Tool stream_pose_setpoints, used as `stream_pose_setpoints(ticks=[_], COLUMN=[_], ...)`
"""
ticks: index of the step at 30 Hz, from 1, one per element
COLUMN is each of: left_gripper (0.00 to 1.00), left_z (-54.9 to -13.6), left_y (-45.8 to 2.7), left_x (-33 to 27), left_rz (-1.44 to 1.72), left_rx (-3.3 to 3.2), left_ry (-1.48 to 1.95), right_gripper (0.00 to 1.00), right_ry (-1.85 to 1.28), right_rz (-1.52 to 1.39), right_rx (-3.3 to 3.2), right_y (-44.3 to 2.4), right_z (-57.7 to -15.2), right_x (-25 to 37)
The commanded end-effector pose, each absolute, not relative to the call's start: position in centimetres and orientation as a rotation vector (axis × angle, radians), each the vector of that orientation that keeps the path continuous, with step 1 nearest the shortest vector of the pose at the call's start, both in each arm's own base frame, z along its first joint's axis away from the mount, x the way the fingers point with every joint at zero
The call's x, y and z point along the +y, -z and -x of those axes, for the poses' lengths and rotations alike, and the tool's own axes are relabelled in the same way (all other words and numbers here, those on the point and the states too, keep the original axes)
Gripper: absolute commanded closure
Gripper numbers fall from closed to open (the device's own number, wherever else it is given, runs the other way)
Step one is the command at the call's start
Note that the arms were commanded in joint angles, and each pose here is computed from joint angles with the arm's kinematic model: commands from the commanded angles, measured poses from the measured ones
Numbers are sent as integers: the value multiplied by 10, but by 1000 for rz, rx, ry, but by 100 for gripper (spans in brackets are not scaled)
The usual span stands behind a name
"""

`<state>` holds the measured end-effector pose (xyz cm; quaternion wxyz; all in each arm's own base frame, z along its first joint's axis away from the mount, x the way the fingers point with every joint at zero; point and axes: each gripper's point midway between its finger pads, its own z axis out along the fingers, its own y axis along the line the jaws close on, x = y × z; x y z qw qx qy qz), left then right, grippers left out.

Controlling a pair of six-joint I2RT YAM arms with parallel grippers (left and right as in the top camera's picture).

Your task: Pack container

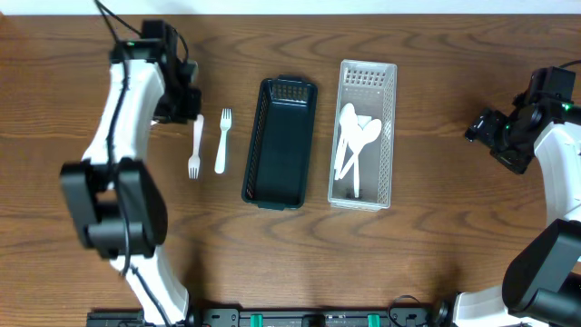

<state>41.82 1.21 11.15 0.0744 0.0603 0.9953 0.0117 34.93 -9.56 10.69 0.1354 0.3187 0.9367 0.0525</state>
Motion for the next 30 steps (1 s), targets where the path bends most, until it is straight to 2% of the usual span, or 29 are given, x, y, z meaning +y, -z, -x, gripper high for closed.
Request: stream_pose_setpoints(ticks=[1,3,13,15,20,30], left_gripper=[78,72,69,61,55,54], left_z=[-419,-417,-369,-366,-358,-340], left_y=[-135,-128,-34,-24,-8,17], left_x=[15,16,15,15,15,14], left_rz=[-148,-145,-66,-66,-66,-67], left_rx=[2935,2955,3237,3246,3256,3280], left_ry=[-57,-55,-28,-27,-26,-25], right_gripper=[15,14,14,13,14,14], right_ry=[-152,-152,-152,-152,-152,-152], right_rz=[-926,-926,-927,-927,-927,-927], right_rx=[2721,2721,2723,2723,2724,2724], right_y=[-104,-104,-104,-104,-104,-104], right_z=[-348,-348,-348,-348,-348,-348], right_x=[-97,-97,-97,-97,-97,-97])
